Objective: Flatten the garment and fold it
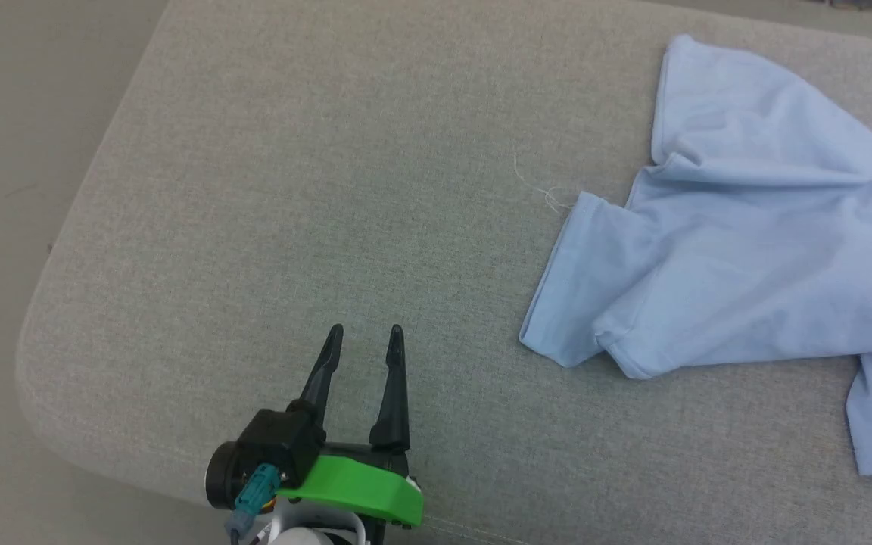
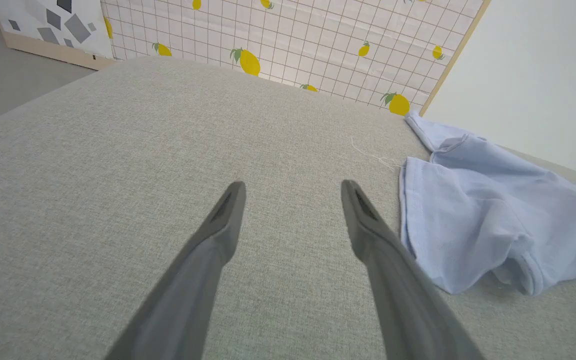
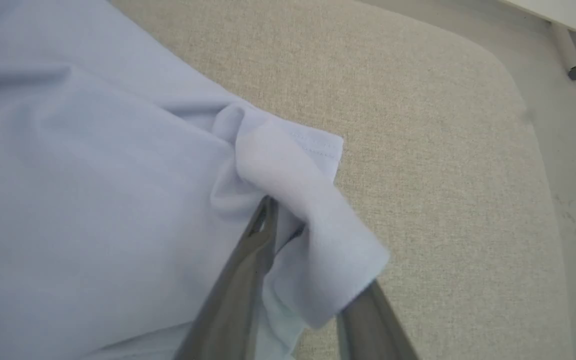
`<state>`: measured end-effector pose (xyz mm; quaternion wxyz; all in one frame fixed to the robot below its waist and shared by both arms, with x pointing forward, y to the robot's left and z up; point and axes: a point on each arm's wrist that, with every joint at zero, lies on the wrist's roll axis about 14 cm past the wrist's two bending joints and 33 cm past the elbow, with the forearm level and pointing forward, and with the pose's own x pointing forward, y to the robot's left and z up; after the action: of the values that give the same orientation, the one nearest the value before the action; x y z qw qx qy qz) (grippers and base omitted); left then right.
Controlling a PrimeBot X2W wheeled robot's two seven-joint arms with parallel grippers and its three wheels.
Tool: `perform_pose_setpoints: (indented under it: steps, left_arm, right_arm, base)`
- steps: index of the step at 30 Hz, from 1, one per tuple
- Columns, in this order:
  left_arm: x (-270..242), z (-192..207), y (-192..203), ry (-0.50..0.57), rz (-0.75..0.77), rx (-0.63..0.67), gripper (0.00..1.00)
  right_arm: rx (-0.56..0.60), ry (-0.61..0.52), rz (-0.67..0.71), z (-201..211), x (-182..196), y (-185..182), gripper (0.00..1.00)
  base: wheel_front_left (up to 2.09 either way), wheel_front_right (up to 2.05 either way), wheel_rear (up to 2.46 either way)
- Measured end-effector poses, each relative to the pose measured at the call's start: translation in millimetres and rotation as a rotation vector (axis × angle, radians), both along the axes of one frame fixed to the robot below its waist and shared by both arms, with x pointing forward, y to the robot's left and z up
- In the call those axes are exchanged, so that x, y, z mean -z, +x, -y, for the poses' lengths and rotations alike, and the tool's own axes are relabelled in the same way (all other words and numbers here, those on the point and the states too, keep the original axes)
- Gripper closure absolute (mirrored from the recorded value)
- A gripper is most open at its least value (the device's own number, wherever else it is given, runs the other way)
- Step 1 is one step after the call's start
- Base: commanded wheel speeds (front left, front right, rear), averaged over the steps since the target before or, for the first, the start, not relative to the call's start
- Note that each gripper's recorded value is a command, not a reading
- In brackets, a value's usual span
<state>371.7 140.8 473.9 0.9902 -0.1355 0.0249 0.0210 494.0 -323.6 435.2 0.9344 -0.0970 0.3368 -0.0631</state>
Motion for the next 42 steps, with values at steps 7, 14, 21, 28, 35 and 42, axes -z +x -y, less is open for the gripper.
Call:
perform_pose_setpoints:
  steps: [7, 14, 21, 28, 35, 42]
  left_arm:
    - [-10.9, 1.5, -11.7, -0.008, 0.034, 0.013, 0.00]
    - [-21.3, 14.6, -12.5, -0.024, 0.069, 0.058, 0.00]
    - [-20.2, 17.3, -9.6, -0.027, 0.066, 0.065, 0.00]
    - [-12.3, 4.4, -12.2, -0.018, 0.035, 0.016, 0.00]
    - [-5.4, -8.6, -17.6, -0.016, 0.003, -0.039, 0.00]
    - [1.2, -18.5, -15.8, -0.007, -0.022, -0.078, 0.00]
  right_arm:
    - [-0.083, 0.045, 0.031, -25.1, -39.8, -8.2, 0.00]
    - [-0.210, 0.135, 0.143, -69.6, -105.2, -21.3, 0.00]
    - [-0.332, 0.154, 0.045, -116.4, -78.4, -25.3, 0.00]
    - [-0.446, 0.161, -0.199, -166.2, -11.8, -22.2, 0.00]
    - [-0.516, 0.092, -0.407, -187.7, 47.6, -27.4, 0.00]
    - [-0.585, 0.099, -0.359, -210.0, 55.9, -9.0, 1.00]
  base:
    - [0.00, 0.00, 0.00]
    - [0.00, 0.00, 0.00]
    - [0.00, 0.00, 0.00]
    - [0.00, 0.00, 0.00]
    - [0.00, 0.00, 0.00]
    - [0.00, 0.00, 0.00]
